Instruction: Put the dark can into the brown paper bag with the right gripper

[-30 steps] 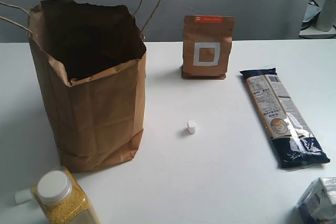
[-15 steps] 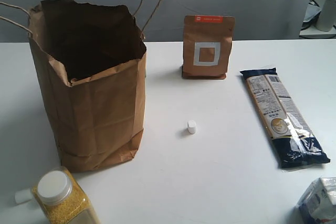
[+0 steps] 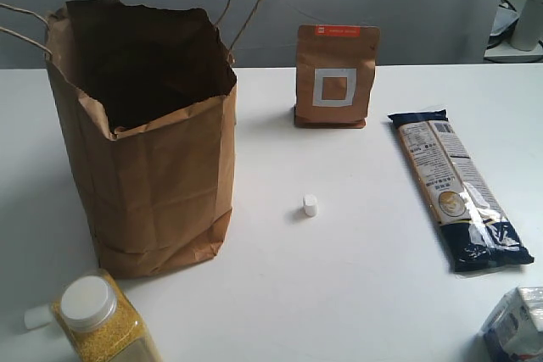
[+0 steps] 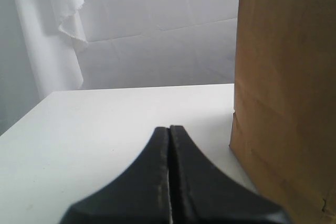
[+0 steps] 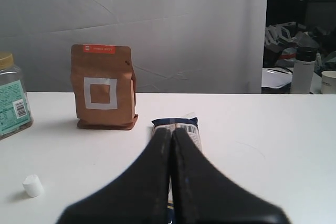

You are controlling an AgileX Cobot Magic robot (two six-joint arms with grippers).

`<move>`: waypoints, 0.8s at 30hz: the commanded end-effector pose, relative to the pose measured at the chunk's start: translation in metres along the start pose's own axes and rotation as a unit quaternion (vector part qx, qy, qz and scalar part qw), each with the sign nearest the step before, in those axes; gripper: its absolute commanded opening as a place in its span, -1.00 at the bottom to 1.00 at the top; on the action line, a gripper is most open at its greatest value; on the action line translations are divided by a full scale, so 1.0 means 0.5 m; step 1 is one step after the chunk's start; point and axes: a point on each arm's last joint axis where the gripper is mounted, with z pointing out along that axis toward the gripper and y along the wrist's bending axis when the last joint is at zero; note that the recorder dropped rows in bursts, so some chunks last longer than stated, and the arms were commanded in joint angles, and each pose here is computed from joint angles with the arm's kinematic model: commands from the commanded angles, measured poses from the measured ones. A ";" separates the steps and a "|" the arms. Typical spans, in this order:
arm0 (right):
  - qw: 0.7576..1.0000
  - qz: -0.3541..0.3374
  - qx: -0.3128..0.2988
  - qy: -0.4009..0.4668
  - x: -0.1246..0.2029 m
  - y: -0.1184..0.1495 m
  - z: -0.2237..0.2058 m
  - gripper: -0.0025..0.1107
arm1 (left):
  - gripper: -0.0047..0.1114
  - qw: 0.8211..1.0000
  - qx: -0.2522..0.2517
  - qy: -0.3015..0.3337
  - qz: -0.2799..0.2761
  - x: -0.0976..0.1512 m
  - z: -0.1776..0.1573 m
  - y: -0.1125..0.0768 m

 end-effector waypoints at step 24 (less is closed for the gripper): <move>0.999 0.006 0.030 -0.011 -0.002 -0.007 -0.001 -0.96 | -0.92 1.000 0.003 -0.002 0.000 0.001 0.000 -0.001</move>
